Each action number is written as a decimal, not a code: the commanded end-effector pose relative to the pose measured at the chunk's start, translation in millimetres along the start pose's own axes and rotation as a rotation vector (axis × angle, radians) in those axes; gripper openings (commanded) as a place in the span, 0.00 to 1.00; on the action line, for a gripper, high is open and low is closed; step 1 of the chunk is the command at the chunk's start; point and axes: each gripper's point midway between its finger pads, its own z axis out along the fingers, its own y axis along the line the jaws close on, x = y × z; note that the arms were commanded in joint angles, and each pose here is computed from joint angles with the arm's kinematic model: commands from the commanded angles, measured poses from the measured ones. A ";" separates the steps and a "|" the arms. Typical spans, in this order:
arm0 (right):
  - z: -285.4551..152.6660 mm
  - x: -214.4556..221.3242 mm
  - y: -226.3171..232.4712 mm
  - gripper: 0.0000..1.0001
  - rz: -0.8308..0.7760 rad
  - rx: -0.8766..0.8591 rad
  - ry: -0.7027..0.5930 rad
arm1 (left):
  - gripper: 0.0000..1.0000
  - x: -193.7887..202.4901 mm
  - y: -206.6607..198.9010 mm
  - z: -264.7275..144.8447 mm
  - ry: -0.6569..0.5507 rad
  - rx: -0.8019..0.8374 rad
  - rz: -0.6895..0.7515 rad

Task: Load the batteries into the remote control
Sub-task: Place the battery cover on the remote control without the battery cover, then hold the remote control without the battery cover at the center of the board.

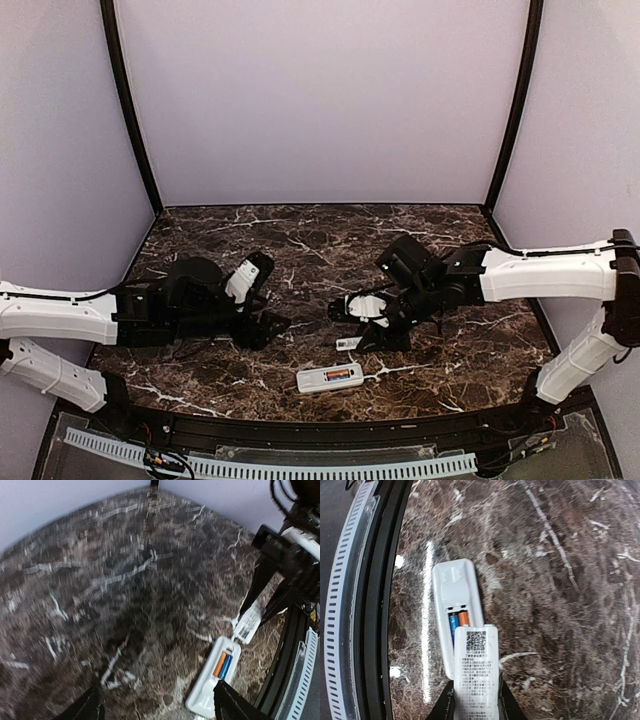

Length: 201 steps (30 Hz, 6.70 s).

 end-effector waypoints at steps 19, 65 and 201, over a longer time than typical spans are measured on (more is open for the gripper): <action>61.3 13.9 25.9 0.03 -0.106 -0.133 0.274 | 0.74 94.1 31.6 -7.8 0.041 -0.095 -0.202; 76.1 24.9 33.2 0.05 -0.082 -0.189 0.342 | 0.75 86.9 32.2 -9.8 0.033 -0.101 -0.159; 61.9 49.0 22.6 0.12 1.251 -0.210 0.160 | 0.50 105.4 -104.8 121.8 0.255 0.404 0.465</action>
